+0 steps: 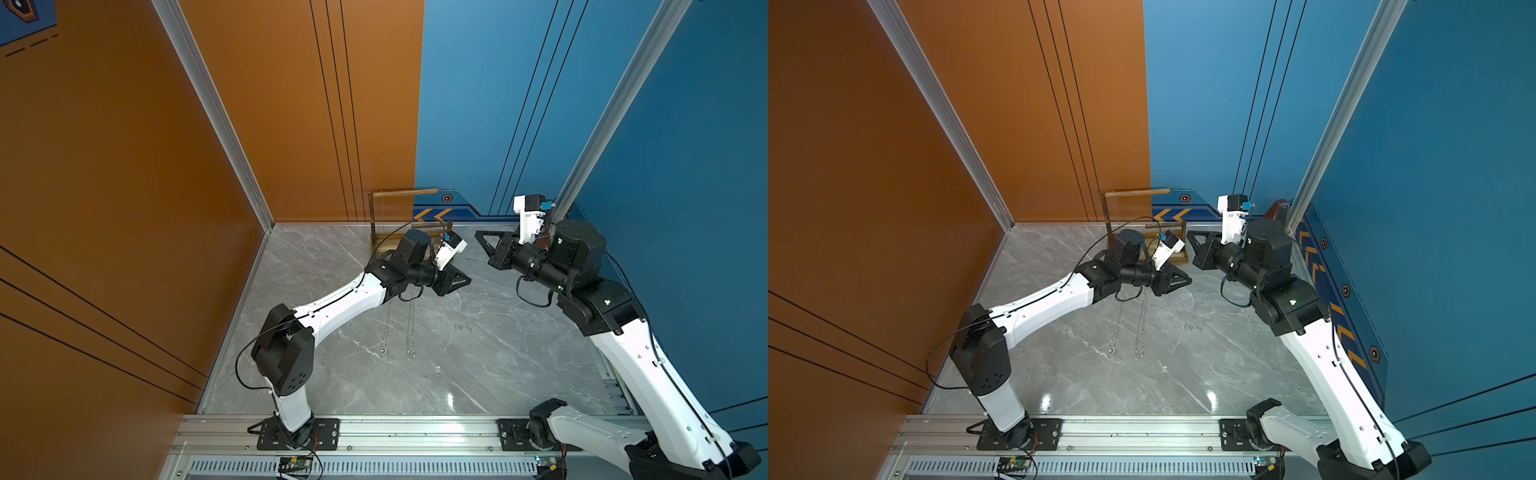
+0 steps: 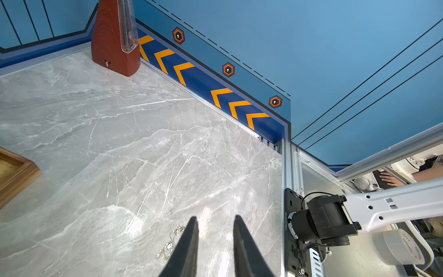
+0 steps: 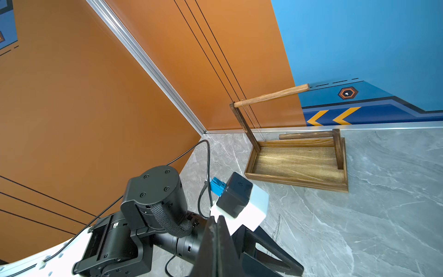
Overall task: Take the necklace off the jewelry display stand
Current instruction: Place the necklace at the center of the board.
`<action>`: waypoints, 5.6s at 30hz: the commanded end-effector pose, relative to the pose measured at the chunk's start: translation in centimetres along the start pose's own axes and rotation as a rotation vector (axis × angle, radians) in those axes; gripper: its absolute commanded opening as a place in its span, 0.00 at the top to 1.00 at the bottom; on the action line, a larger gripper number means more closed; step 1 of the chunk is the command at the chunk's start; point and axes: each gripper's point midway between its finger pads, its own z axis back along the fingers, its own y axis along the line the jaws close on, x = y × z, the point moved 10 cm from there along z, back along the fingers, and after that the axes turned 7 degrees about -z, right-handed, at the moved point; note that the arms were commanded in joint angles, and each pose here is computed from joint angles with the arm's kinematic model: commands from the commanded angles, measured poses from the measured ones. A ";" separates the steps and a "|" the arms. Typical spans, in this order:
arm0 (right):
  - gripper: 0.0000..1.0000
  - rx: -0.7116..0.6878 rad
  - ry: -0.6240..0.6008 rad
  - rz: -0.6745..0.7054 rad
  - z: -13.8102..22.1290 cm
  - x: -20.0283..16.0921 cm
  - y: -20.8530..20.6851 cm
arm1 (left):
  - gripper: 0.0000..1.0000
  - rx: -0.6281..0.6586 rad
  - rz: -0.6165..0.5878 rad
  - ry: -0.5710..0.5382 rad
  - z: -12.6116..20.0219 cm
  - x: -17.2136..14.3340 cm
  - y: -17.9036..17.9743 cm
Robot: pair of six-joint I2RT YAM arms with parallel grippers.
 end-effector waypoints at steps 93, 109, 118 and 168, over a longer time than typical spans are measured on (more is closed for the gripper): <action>1.00 -0.846 0.943 -0.082 -10.6 -23.2 -22.8 | 0.07 0.517 0.395 -0.170 7.4 -8.7 0.5; 1.00 -0.622 0.786 -0.176 -8.3 -18.8 -18.5 | 0.07 0.478 0.364 -0.147 6.7 -8.5 0.3; 1.00 -0.529 0.688 -0.203 -6.3 -16.4 -16.4 | 0.05 0.394 0.317 -0.082 4.5 -8.6 -0.2; 0.81 -0.901 0.943 0.055 -13.2 -23.3 -20.8 | 0.04 0.406 0.310 -0.105 5.1 -8.2 -0.7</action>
